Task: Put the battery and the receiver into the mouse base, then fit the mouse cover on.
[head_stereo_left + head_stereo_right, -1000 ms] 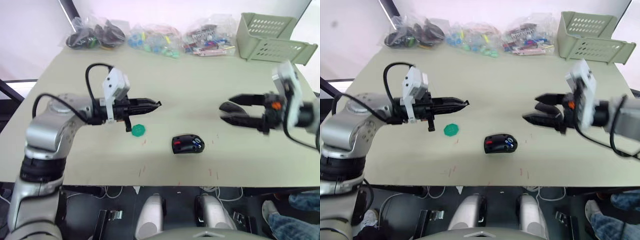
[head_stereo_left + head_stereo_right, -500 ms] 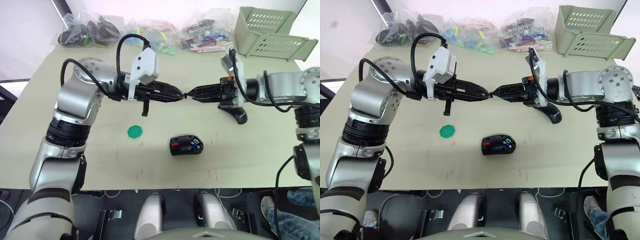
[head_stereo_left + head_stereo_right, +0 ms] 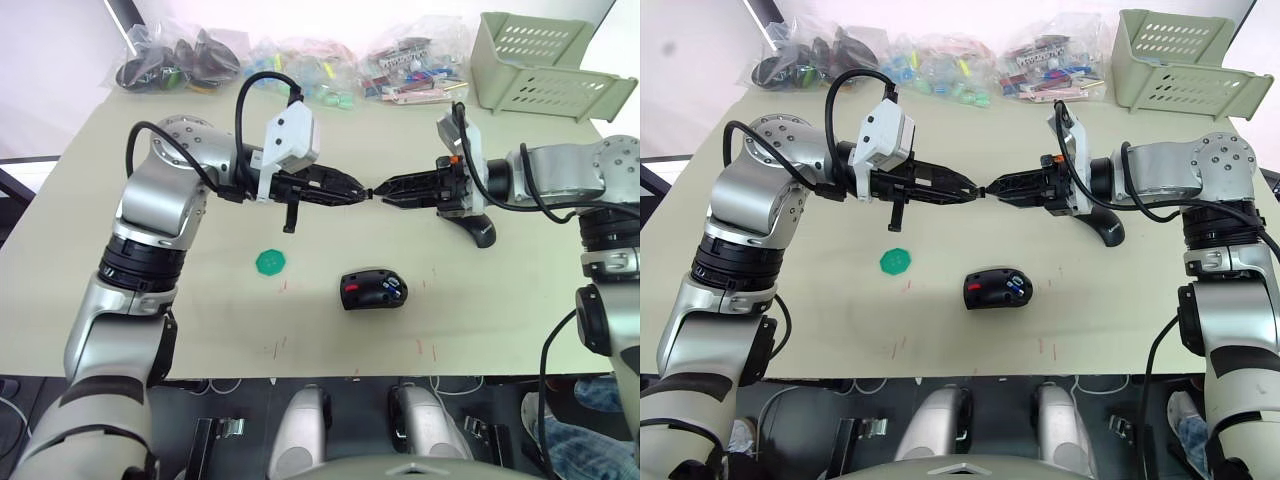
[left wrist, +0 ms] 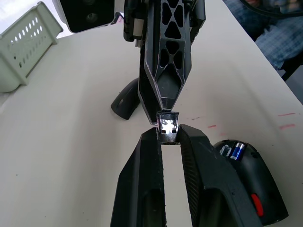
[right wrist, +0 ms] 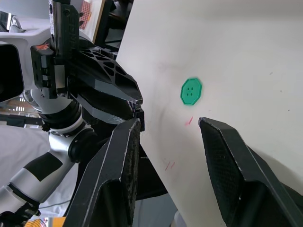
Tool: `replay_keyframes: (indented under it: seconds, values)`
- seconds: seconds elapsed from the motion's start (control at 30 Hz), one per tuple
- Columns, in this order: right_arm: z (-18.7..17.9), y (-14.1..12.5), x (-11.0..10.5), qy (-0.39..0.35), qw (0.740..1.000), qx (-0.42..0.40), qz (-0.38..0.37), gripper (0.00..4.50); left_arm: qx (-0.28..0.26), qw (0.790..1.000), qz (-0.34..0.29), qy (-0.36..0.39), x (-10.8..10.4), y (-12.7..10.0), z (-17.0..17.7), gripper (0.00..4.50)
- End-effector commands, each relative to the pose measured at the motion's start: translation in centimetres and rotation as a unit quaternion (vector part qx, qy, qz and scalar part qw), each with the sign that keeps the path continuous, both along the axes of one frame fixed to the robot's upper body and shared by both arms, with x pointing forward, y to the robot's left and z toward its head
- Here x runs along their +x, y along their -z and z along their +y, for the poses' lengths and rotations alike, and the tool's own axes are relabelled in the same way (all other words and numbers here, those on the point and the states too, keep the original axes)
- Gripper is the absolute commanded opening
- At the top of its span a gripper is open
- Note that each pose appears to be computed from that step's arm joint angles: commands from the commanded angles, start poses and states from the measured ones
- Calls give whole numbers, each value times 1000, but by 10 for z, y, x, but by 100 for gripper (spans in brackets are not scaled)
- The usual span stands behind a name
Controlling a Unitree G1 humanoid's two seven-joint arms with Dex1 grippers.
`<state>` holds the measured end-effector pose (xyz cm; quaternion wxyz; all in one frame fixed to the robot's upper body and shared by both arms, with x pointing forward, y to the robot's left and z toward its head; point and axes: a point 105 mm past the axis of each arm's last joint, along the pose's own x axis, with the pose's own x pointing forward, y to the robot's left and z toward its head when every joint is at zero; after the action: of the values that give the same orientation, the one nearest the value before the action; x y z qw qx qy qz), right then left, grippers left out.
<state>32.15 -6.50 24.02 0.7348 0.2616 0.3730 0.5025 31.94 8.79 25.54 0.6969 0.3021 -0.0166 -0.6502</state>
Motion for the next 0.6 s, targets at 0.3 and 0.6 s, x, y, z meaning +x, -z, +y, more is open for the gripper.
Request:
replay_keyframes:
  seconds: [0.3,0.6]
  values:
    - [6,-28,-7,-25,998,29,-41,208,-12,1000,-17,3,-3,-6,0,4]
    - [9,-28,-8,-31,998,25,-42,208,-12,1000,-17,2,-4,-6,0,4]
